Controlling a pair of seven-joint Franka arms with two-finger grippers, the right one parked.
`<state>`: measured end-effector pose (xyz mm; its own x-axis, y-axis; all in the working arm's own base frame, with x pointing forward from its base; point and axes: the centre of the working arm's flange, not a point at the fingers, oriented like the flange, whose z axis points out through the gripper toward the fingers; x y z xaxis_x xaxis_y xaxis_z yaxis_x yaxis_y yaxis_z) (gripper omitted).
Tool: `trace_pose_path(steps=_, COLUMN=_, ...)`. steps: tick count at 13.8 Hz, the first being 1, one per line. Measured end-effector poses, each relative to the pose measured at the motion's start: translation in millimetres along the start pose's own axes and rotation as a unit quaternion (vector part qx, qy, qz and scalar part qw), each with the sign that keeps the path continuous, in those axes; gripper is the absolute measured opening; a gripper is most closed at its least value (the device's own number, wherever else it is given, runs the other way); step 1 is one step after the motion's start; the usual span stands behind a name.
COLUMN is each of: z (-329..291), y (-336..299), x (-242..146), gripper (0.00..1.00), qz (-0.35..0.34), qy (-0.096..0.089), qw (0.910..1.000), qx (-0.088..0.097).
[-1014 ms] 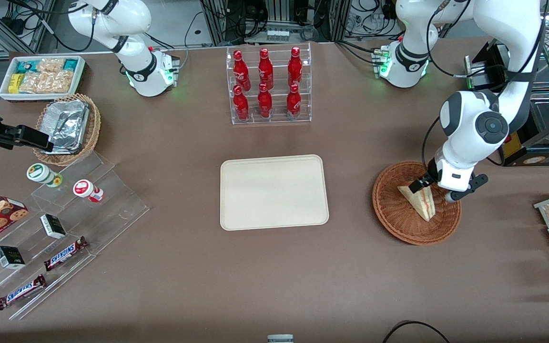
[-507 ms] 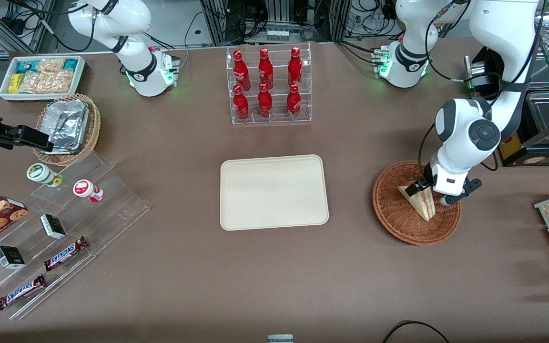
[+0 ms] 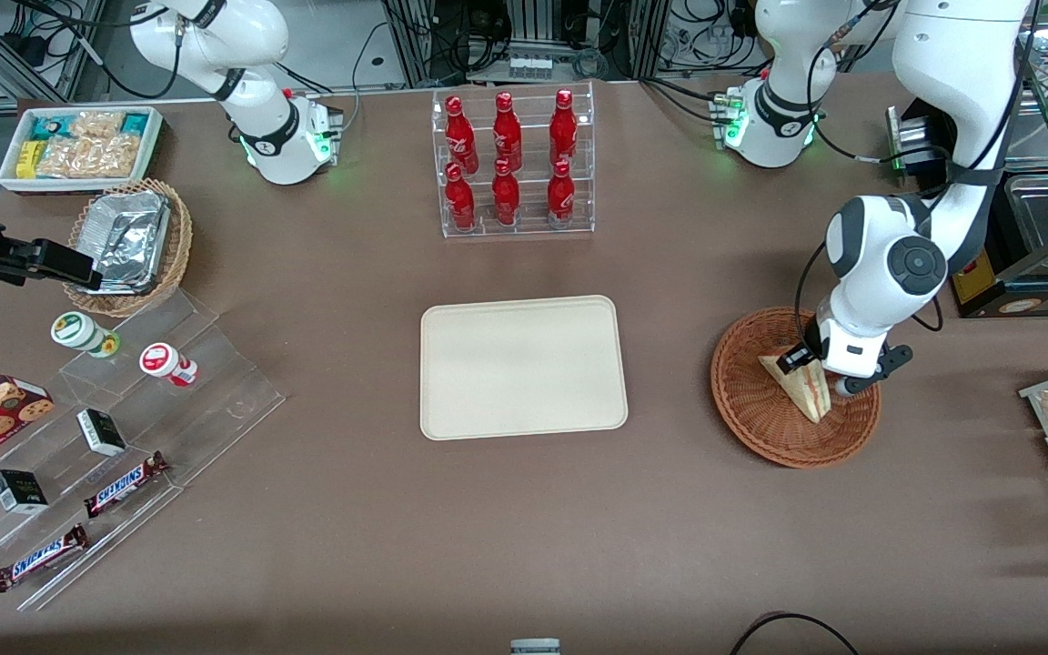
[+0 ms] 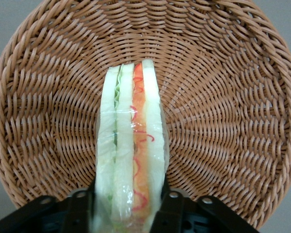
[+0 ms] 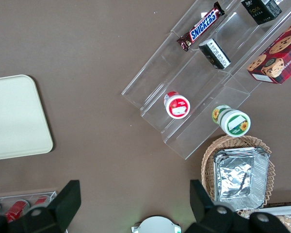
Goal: Place sandwich from basket to tray
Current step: 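Lower the left gripper and close it on the sandwich's upright edge, then lift the sandwich and carry it with the left gripper over the cream tray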
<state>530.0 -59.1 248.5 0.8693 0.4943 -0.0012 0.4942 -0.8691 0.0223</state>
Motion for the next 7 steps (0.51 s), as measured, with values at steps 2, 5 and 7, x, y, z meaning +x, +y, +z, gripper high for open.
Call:
trace_pose_path(steps=2, z=-3.3, y=0.5, x=0.3, gripper=0.32, qz=0.003, qy=-0.005, qw=1.0, qx=0.004)
trace_pose_path(steps=5, z=-26.9, y=7.4, x=5.4, gripper=0.27, qz=0.04, qy=-0.028, qw=0.9986, qx=0.02)
trace_pose_path(steps=7, z=-54.6, y=19.0, x=13.0, gripper=0.19, qz=0.079, qy=-0.045, qw=0.9954, qx=0.03)
